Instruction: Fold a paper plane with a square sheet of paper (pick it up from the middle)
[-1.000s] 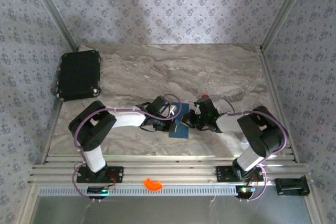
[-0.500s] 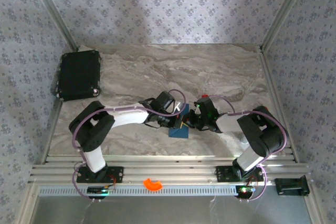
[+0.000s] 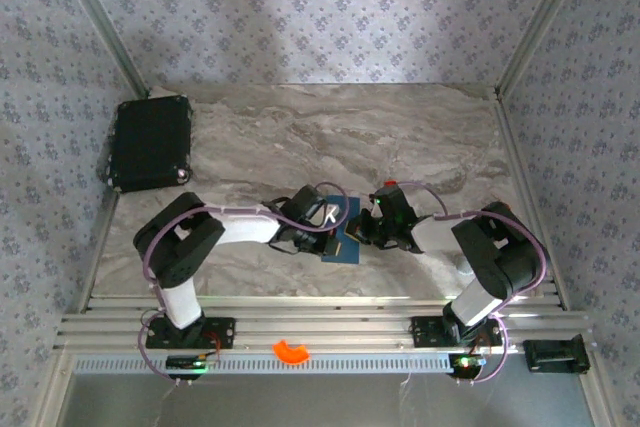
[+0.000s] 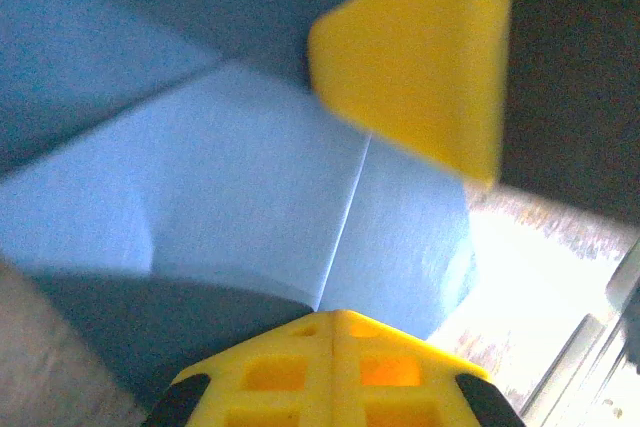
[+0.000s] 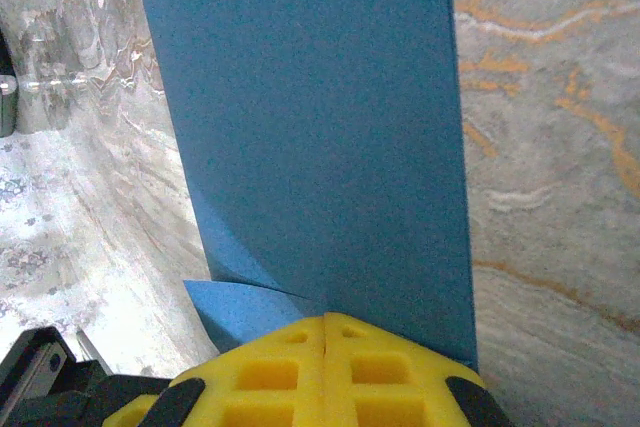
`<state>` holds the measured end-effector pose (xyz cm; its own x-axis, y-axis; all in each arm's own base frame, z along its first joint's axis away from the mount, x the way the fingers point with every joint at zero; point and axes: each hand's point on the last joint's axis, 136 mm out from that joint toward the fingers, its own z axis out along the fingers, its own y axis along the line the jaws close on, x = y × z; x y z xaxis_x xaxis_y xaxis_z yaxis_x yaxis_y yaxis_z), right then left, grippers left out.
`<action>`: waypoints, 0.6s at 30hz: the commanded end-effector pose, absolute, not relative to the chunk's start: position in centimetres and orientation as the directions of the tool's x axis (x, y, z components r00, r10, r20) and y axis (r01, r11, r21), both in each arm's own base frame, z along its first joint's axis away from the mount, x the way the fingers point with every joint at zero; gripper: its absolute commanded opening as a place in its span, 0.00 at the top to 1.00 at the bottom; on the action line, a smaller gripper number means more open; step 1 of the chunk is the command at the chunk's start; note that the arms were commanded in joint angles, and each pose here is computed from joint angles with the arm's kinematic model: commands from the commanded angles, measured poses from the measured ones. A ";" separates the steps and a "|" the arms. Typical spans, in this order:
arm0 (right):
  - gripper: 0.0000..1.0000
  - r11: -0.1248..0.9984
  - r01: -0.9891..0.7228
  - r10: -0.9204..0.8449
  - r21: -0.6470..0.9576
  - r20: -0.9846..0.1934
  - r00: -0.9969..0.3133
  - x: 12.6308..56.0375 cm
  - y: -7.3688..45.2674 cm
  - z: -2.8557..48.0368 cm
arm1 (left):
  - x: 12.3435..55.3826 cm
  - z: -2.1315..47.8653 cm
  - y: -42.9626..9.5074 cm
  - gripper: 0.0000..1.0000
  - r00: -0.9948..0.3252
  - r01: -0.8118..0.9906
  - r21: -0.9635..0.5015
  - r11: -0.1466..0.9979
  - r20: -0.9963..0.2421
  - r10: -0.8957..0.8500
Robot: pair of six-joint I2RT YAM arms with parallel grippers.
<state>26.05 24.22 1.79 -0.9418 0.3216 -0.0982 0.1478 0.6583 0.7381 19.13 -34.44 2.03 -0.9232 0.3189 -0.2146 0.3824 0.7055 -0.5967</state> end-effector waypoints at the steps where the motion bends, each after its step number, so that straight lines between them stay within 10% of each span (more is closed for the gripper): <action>1: 1.00 0.770 0.259 0.352 0.583 -0.051 -0.934 24.0 20.7 -2.6 | 17.0 0.8 -31.8 0.98 -0.926 0.366 -0.560 0.743 -0.139 0.351; 18: 0.99 0.762 0.250 0.353 0.598 -0.060 -0.934 24.3 20.8 -2.4 | 16.4 3.6 -29.2 0.98 -0.918 0.397 -0.541 0.741 -0.230 0.324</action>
<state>26.06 24.23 1.80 -0.9429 0.3173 -0.1017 0.1427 0.6605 0.7371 16.06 -29.57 2.15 -0.9191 0.3401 -0.1988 0.3920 0.7396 -0.5471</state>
